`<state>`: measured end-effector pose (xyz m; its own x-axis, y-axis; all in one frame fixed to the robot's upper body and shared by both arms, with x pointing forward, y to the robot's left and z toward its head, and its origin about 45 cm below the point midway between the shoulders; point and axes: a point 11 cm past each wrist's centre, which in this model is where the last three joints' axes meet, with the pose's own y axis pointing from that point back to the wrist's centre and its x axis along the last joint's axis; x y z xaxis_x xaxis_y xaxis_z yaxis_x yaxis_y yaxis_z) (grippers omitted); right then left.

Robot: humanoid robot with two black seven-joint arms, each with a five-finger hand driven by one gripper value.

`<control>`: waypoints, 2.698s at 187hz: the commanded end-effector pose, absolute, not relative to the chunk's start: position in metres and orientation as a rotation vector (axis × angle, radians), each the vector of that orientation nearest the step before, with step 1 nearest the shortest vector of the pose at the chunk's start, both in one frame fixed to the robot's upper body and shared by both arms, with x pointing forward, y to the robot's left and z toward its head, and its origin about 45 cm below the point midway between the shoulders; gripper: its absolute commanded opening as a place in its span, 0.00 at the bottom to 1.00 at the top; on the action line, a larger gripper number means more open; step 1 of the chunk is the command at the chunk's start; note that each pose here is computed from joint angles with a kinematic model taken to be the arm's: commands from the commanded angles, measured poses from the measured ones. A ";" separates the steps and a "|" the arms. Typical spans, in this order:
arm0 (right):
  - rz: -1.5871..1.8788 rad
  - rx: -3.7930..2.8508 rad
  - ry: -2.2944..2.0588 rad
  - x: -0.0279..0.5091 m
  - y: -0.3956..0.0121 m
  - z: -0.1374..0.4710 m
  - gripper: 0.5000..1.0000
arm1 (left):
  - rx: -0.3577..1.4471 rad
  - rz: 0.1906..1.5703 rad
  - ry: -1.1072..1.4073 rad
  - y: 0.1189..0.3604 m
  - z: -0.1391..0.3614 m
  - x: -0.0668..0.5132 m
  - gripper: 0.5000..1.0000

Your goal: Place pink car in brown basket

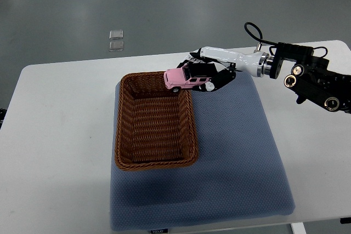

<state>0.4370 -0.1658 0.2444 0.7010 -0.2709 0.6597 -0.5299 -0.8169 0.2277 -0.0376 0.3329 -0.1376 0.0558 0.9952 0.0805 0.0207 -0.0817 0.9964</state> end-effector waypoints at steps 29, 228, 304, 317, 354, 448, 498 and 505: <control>0.931 2.513 -0.440 0.433 -0.102 0.236 0.00 | 1.311 1.217 1.146 0.333 -0.138 -0.038 1.00; 0.903 2.511 -0.410 0.420 -0.078 0.203 0.58 | 1.311 1.217 1.146 0.333 -0.138 -0.038 1.00; 0.904 2.522 -0.448 0.424 -0.080 0.209 0.83 | 1.311 1.217 1.146 0.333 -0.138 -0.038 1.00; 0.899 2.532 -0.481 0.427 -0.082 0.213 0.83 | 1.311 1.217 1.146 0.333 -0.138 -0.038 1.00; 0.854 2.563 -0.631 0.439 -0.095 0.224 0.83 | 1.311 1.217 1.146 0.333 -0.138 -0.038 1.00; -0.217 2.567 -1.368 0.462 -0.178 0.192 0.83 | 1.311 1.217 1.146 0.333 -0.138 -0.038 1.00; -0.741 2.592 -1.730 0.462 -0.229 0.186 0.83 | 1.311 1.217 1.146 0.333 -0.138 -0.038 1.00; -0.820 2.601 -1.757 0.461 -0.232 0.184 0.83 | 1.311 1.217 1.146 0.333 -0.138 -0.038 1.00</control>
<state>0.4626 -0.2194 0.1868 0.3668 -0.8795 -0.3032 -0.8728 -0.4382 0.2151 -0.0375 0.3329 -0.1376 0.0558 0.9952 0.0805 0.0208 -0.0818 0.9964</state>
